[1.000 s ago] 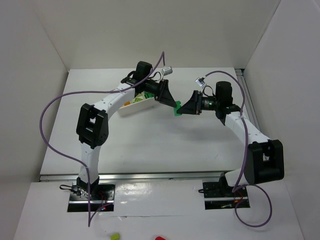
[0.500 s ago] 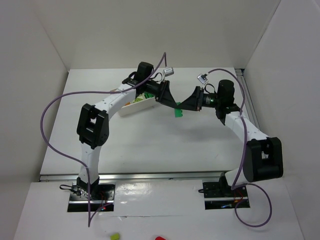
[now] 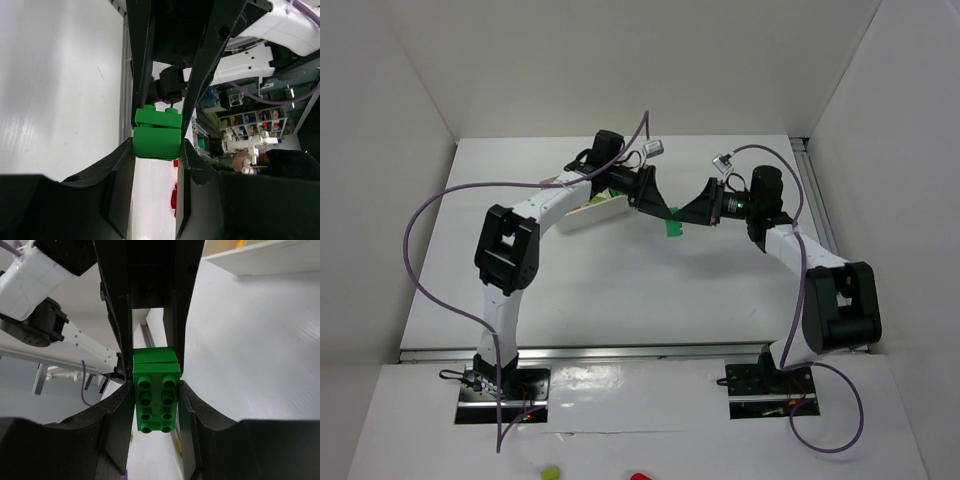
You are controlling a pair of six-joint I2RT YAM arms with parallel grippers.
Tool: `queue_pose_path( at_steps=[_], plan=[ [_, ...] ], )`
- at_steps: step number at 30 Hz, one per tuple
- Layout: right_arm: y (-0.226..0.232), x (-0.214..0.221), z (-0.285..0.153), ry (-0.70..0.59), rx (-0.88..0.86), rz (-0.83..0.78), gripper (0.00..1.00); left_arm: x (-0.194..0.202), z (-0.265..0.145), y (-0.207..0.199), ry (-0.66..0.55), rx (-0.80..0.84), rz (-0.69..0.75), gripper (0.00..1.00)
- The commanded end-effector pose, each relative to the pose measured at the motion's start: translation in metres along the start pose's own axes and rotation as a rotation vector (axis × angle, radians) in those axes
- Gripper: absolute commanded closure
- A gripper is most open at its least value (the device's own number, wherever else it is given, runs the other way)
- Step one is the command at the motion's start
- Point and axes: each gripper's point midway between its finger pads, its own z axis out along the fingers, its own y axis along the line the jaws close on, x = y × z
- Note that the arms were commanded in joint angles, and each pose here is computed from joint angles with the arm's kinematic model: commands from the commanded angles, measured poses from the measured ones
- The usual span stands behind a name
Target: Sort the legos into containers by color
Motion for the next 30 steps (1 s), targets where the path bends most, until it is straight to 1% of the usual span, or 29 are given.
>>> queue_pose_path(
  at_steps=[1,2,5,6,8,9,10,15,16,18,19,20,21,22,23,24,25,27,30],
  plan=[
    [-0.034,0.013,0.003,-0.004,0.043,0.024,0.79,0.004,-0.011,0.037,-0.024,-0.027,-0.012,1.0],
    [-0.038,0.017,0.003,-0.001,0.046,0.033,0.79,0.01,-0.01,0.043,-0.015,-0.031,-0.046,1.0],
    [-0.058,0.024,0.006,0.006,0.076,0.075,0.8,0.022,-0.008,0.067,-0.011,-0.057,-0.089,1.0],
    [-0.062,0.026,0.007,0.011,0.08,0.064,0.8,0.026,-0.007,0.076,-0.011,-0.072,-0.101,1.0],
    [-0.077,0.035,0.008,0.025,0.103,0.107,0.83,0.032,-0.006,0.091,-0.006,-0.085,-0.143,1.0],
    [-0.081,0.036,0.008,0.022,0.113,0.115,0.85,0.032,-0.006,0.091,-0.006,-0.085,-0.132,1.0],
    [-0.085,0.039,0.008,0.03,0.119,0.121,0.86,0.037,-0.005,0.097,-0.001,-0.087,-0.159,1.0],
    [-0.102,0.043,0.006,0.027,0.211,0.152,0.87,0.036,-0.01,0.101,-0.011,-0.126,-0.166,1.0],
    [-0.108,0.035,0.005,0.001,0.261,0.134,0.87,0.03,-0.016,0.102,-0.03,-0.165,-0.149,1.0],
    [-0.11,0.031,0.001,-0.013,0.319,0.148,0.87,0.018,-0.027,0.098,-0.05,-0.247,-0.156,1.0],
    [-0.112,0.021,-0.002,-0.054,0.376,0.128,0.89,0.009,-0.041,0.115,-0.089,-0.402,-0.155,1.0],
    [-0.113,0.019,-0.005,-0.068,0.404,0.128,0.9,-0.013,-0.055,0.114,-0.13,-0.499,-0.129,1.0],
    [-0.113,0.017,-0.008,-0.081,0.431,0.128,0.9,-0.011,-0.064,0.117,-0.128,-0.596,-0.181,1.0],
    [-0.116,0.01,-0.011,-0.117,0.47,0.121,0.9,-0.019,-0.085,0.133,-0.168,-0.746,-0.198,1.0],
    [-0.109,0.002,-0.014,-0.145,0.479,0.092,0.9,-0.027,-0.093,0.132,-0.194,-0.811,-0.209,1.0],
    [-0.107,0.0,-0.016,-0.156,0.491,0.098,0.9,-0.037,-0.099,0.131,-0.214,-0.847,-0.189,1.0],
    [-0.105,-0.006,-0.019,-0.182,0.51,0.08,0.9,-0.044,-0.111,0.134,-0.253,-0.931,-0.182,1.0],
    [-0.104,-0.007,-0.023,-0.186,0.54,0.081,0.9,-0.052,-0.118,0.129,-0.286,-0.993,-0.16,1.0],
    [-0.106,-0.007,-0.026,-0.189,0.565,0.08,0.9,-0.07,-0.14,0.132,-0.387,-1.097,-0.181,1.0]
  ],
)
